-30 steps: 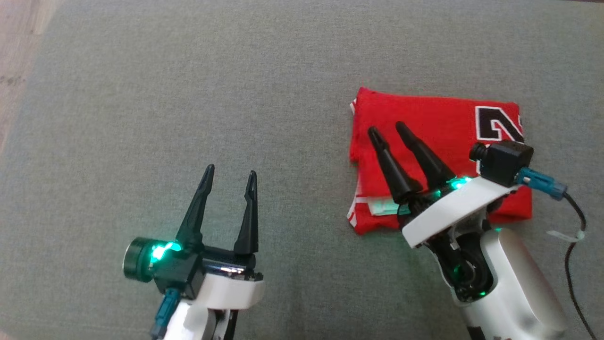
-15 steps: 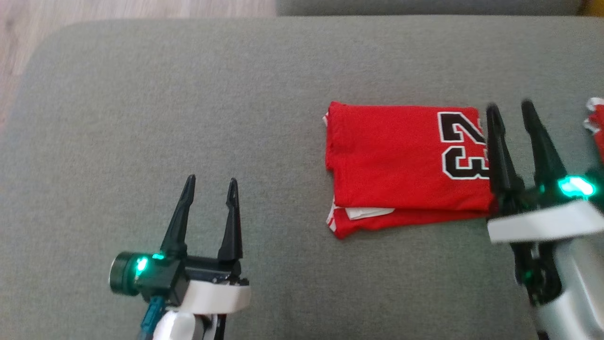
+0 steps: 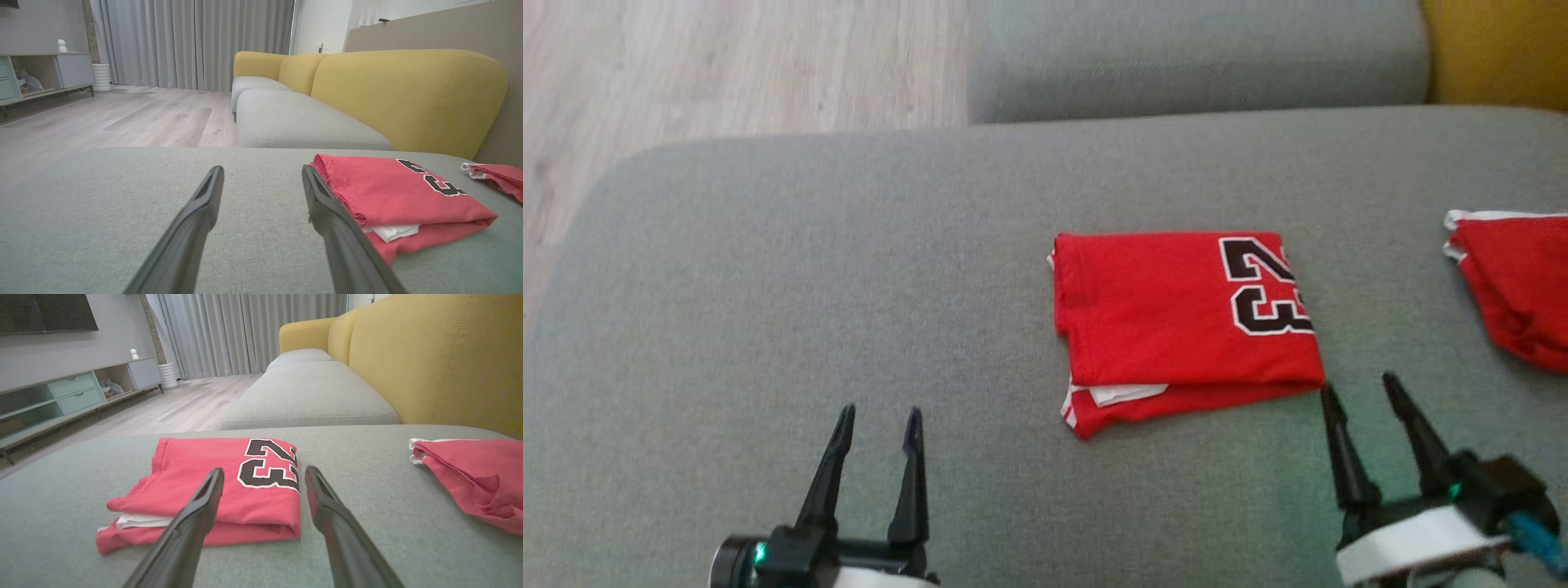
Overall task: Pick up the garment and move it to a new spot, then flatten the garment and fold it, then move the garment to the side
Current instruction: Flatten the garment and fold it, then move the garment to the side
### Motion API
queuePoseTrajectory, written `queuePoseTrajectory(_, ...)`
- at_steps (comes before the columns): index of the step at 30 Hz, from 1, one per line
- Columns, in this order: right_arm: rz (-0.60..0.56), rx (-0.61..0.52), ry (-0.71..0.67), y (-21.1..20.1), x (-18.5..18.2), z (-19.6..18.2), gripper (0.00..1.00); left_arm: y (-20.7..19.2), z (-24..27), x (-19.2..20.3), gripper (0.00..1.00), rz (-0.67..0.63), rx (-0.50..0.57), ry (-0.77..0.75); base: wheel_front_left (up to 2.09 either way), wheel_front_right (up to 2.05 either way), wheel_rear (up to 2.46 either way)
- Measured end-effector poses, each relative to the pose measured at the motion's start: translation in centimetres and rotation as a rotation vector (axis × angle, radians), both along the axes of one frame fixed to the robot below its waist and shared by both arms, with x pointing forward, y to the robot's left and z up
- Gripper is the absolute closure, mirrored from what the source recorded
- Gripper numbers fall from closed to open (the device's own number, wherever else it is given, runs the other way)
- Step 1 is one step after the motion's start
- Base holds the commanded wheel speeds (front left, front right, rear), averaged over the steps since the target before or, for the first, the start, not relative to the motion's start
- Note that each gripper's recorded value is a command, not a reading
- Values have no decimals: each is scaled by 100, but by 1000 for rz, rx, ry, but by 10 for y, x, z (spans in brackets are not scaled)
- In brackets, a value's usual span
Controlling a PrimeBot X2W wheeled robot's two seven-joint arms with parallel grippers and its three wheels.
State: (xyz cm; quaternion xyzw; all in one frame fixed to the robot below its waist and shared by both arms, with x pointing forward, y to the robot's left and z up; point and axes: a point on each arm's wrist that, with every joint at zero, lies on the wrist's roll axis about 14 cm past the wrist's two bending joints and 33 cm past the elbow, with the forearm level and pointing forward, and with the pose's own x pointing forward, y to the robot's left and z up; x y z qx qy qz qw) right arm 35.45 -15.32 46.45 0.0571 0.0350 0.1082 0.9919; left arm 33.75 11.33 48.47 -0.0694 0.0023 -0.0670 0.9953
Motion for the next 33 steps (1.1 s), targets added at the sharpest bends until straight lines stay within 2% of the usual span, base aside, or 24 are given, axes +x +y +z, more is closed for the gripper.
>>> queuePoseTrajectory(6, -4, -52, -9, 0, -16, 0, 0, 8, -4, -10, 0, 23, 10, 11, 0, 0, 0)
queuePoseTrajectory(21, -11, -68, -28, 0, -23, 4, 0, 13, -4, -21, 0, 48, 13, 10, 0, 0, 0)
queuePoseTrajectory(33, -19, -75, 34, -4, -26, -14, 0, 14, -7, -22, 0, 50, 6, 21, 0, 0, 0)
